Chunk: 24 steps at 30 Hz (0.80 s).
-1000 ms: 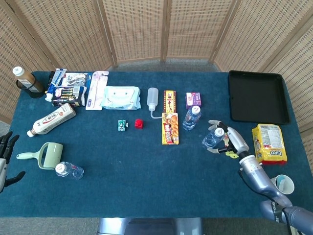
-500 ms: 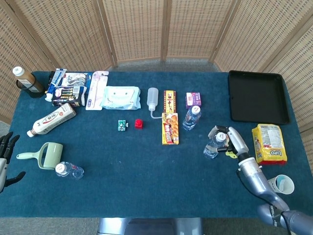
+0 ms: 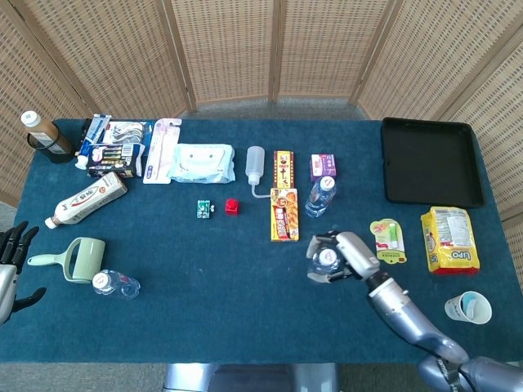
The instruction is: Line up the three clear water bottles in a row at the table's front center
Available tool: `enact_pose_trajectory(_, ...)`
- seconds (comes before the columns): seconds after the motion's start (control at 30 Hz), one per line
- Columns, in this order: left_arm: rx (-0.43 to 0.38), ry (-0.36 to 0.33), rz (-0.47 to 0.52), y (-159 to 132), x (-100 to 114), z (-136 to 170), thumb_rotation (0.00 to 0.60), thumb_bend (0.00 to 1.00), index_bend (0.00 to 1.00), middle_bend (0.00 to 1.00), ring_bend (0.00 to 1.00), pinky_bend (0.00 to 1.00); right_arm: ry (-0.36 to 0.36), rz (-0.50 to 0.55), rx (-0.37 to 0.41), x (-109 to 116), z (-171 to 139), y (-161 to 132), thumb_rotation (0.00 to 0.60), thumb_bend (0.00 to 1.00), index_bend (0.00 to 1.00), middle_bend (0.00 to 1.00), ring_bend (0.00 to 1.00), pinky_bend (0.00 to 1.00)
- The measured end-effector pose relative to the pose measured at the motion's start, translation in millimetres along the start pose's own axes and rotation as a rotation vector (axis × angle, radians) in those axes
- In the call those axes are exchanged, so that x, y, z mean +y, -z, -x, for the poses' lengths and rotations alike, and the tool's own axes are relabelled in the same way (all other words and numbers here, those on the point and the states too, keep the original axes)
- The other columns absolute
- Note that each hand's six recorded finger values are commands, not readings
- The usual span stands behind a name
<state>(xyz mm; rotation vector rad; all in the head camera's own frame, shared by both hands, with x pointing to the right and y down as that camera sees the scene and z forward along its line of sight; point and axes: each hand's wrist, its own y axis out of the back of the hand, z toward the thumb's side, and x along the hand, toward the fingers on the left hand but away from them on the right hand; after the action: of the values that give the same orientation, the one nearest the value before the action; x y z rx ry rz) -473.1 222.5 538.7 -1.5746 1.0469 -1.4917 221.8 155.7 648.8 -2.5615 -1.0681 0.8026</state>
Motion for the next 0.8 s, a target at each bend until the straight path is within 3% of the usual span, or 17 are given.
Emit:
enact_pose_trajectory(0.23,0.006,-0.003,0.008,3,2,0,0.6,0.05,0.0,0.0,0.0,0.04,-0.075,-0.039,0.074,-35,26,-31,0.6,0.26,0.52,0.69,0.58,0.39)
enact_pose_trajectory(0.37,0.007,-0.004,0.016,5,3,-1,0.6,0.05,0.0,0.0,0.0,0.04,-0.079,-0.057,0.101,-51,44,-47,0.6,0.26,0.52,0.69,0.58,0.39)
enact_pose_trajectory(0.8,0.006,0.027,0.033,10,0,-5,0.6,0.06,0.0,0.0,0.0,0.04,-0.104,-0.059,0.067,-89,84,-58,0.6,0.26,0.52,0.69,0.57,0.39)
